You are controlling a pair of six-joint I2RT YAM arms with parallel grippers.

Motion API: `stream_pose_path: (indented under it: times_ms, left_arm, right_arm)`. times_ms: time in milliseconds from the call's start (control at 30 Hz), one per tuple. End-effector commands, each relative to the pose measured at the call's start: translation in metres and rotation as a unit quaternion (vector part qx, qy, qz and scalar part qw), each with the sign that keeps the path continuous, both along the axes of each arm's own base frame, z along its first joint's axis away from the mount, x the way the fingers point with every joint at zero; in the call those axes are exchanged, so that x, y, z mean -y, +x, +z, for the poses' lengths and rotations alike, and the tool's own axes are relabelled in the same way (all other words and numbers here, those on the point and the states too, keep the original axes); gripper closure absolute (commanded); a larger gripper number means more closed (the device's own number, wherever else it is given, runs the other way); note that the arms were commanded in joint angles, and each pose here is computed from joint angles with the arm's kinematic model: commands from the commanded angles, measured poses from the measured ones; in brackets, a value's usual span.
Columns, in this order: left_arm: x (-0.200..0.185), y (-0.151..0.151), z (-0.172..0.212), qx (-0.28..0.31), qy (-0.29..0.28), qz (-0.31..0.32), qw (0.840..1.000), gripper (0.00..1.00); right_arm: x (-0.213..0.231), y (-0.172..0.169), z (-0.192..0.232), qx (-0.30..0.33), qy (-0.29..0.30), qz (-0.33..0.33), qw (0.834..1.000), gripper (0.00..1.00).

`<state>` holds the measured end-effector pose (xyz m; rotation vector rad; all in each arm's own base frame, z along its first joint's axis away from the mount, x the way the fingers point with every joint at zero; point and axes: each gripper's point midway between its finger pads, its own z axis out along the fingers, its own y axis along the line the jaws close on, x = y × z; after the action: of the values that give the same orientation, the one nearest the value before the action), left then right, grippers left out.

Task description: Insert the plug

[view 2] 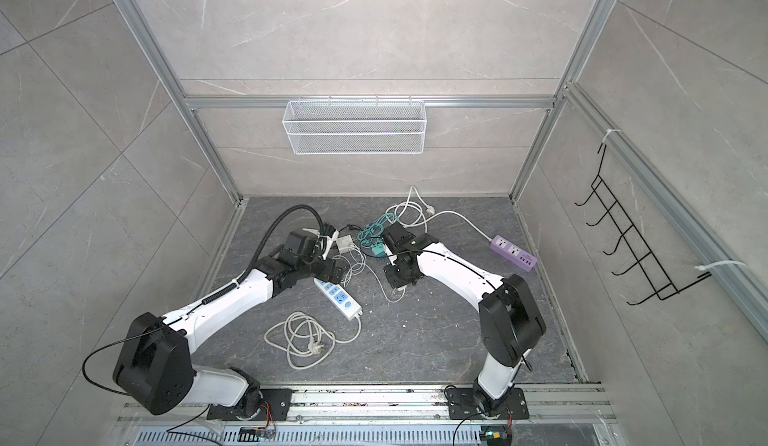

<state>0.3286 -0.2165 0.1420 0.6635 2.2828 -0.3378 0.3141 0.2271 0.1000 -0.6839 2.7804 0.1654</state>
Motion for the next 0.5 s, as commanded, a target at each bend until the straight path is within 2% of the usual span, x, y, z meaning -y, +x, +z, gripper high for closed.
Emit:
stream_pose_path:
  times_ms: [0,133,300,467]
  left_arm:
    - [0.011,0.007,0.028,0.113,0.004,-0.047,0.992,0.00]
    - [0.019,0.005,0.031,0.154,-0.003,-0.080,0.985,0.00]
    - [0.037,-0.002,0.036,0.209,-0.013,-0.138,0.968,0.01]
    - [0.054,-0.010,0.042,0.239,-0.009,-0.178,0.954,0.04]
  right_arm:
    - [-0.018,-0.006,0.006,-0.033,0.036,0.009,0.999,0.83]
    - [-0.030,-0.006,0.011,-0.052,0.057,0.033,0.996,0.83]
    - [-0.045,-0.007,0.020,-0.065,0.084,0.057,0.993,0.83]
    - [-0.056,-0.005,0.029,-0.075,0.108,0.066,0.989,0.83]
